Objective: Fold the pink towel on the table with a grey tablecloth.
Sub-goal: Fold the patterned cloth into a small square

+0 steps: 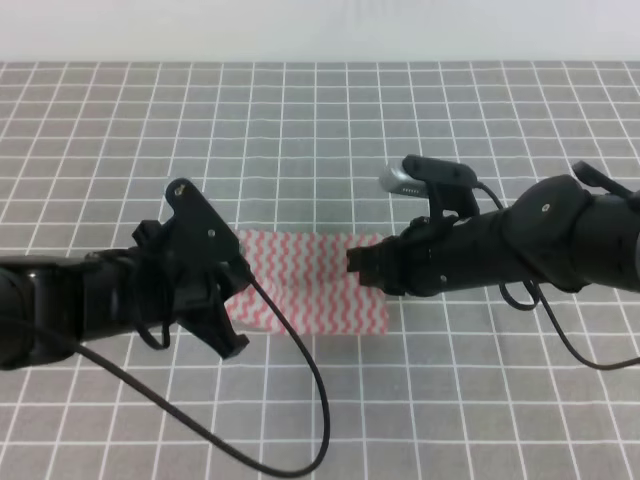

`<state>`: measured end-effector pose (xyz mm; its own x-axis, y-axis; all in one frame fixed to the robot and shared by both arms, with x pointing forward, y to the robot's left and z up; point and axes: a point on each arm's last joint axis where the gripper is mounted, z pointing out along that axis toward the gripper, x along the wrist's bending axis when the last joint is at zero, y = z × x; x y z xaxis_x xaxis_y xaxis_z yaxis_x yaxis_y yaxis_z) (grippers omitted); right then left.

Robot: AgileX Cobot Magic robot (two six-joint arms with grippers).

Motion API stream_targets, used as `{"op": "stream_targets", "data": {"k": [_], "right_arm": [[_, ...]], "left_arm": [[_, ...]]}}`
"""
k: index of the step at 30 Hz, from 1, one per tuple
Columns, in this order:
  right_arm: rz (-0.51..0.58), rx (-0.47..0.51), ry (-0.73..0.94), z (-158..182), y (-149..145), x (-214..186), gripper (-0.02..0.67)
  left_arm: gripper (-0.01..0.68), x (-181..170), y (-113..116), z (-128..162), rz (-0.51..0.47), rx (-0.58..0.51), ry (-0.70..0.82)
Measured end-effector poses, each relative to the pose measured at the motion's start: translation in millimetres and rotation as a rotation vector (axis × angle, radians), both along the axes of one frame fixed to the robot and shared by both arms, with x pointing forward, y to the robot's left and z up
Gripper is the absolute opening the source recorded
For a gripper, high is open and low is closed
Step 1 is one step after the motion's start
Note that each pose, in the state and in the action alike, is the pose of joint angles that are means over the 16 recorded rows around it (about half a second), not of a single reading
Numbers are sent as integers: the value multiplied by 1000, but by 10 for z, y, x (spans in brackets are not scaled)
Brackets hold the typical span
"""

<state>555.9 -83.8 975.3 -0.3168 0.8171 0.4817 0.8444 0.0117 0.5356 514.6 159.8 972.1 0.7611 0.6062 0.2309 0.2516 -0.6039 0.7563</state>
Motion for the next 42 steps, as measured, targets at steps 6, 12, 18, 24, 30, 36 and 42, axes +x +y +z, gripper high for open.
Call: {"op": "stream_targets", "data": {"k": [6,12,18,24,30,36,42], "right_arm": [[-24,9,-29,47,4,46,-15],[-46,6,-52,53,-2,80,-15],[-68,3,-58,29,-21,125,-15],[-84,6,-52,-1,-42,199,-15],[-87,14,-37,-22,-53,270,-15],[-61,21,-12,-34,-33,281,-12],[-13,22,27,-55,-8,241,25]], "left_arm": [[-3,114,-30,23,19,2,-11],[-3,238,-63,11,39,7,-14],[-2,329,-82,-12,55,20,-17],[-2,369,-80,-18,64,38,-25],[-2,389,-71,-47,71,59,-26],[-2,401,-75,-79,68,67,-21],[-2,404,-83,-99,59,68,-17]]}}
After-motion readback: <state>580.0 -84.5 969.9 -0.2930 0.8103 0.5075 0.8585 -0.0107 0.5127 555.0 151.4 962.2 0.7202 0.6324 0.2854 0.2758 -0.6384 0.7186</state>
